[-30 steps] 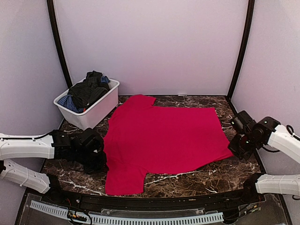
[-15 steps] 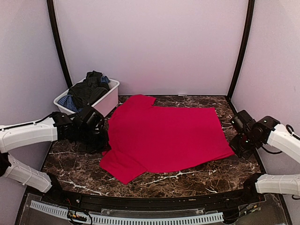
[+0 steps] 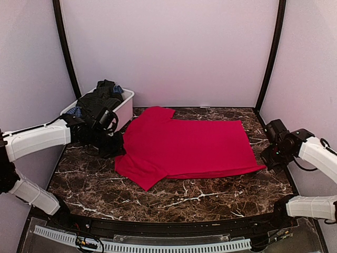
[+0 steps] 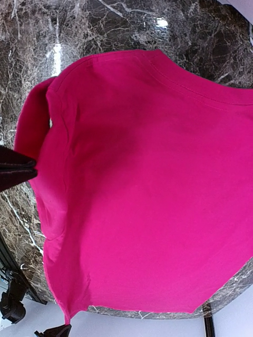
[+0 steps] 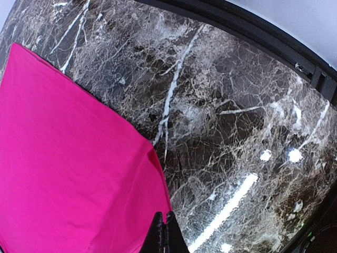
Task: Fold and stack the mixed laundry pile
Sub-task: Fold the flattened T-shirt at the center of the board.
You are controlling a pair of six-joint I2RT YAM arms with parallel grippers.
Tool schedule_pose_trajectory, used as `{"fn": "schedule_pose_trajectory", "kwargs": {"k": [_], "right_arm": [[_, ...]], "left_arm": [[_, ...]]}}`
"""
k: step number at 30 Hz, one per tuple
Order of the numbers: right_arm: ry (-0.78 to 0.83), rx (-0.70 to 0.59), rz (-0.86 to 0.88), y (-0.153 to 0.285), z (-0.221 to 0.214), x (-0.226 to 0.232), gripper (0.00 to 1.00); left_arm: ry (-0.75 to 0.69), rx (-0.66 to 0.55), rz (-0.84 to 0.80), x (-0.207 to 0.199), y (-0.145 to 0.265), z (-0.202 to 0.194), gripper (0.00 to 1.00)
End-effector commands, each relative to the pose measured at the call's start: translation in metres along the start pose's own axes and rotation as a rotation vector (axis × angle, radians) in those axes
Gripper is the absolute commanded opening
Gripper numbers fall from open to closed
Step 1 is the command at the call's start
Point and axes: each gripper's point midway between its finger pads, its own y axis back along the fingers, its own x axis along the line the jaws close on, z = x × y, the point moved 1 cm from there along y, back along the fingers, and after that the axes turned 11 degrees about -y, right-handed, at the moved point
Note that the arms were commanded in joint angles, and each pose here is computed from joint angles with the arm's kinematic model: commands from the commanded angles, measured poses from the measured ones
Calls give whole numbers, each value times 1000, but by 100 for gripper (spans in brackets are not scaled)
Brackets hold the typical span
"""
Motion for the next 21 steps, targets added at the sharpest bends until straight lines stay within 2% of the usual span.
{"fn": "schedule_pose_trajectory", "kwargs": {"k": [1,21], "right_arm": [[18,-57,12,-6,14,10,0],[101,-78,-7,-53,31,48,0]], "left_arm": [[-21,-33,-35,-6,2,21,0],[-83,-109,-22,-12,-15,81,0]]}}
